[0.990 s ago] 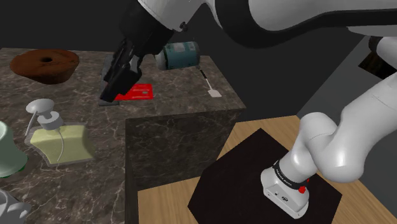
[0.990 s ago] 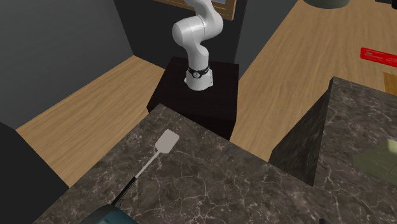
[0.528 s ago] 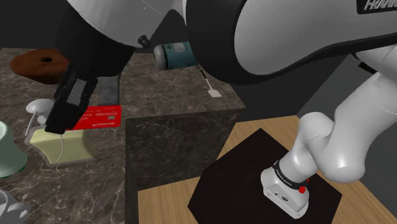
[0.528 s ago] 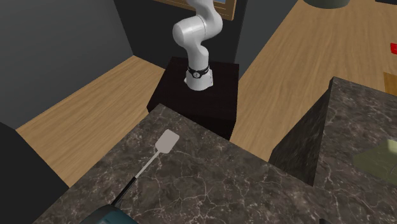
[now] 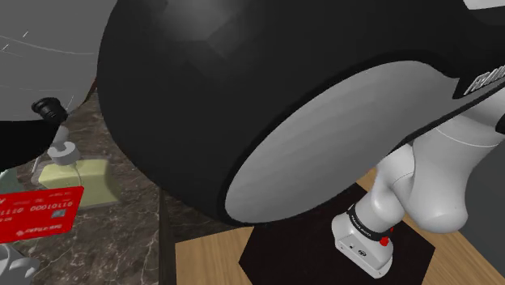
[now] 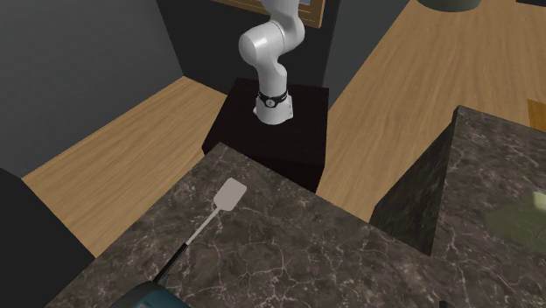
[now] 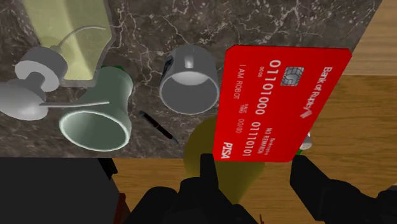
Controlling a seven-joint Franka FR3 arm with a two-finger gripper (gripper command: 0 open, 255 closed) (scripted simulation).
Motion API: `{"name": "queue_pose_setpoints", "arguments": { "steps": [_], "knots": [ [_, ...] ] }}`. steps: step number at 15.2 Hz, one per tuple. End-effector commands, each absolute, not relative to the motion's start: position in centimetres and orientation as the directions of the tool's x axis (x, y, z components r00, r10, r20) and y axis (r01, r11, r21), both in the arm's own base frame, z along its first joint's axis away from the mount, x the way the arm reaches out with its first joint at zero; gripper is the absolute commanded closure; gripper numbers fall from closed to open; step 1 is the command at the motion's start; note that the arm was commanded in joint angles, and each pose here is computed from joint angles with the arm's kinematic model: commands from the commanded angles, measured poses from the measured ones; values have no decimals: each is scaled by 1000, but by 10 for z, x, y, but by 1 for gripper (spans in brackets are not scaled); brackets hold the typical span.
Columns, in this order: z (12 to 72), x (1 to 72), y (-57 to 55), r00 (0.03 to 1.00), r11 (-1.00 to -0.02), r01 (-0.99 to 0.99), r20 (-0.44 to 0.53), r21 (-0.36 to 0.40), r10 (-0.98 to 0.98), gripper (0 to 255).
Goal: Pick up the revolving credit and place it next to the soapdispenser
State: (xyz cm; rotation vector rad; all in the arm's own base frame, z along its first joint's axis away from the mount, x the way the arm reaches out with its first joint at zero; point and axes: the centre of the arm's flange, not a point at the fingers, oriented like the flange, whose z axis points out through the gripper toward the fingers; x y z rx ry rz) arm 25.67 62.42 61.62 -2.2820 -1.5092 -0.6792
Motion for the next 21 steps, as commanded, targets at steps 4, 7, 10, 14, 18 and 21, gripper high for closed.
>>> {"name": "queue_pose_setpoints", "arguments": {
  "steps": [4,7,10,14,18,21],
  "knots": [
    [593,254,629,329,-391,920,550,-5,767,255],
    [577,254,629,329,-391,920,550,-5,767,255],
    [561,254,629,329,-391,920,550,-5,767,255],
    [540,254,629,329,-391,920,550,-5,767,255],
    [519,254,629,329,-391,920,550,-5,767,255],
    [503,254,629,329,-391,920,550,-5,767,255]
  ]
}}
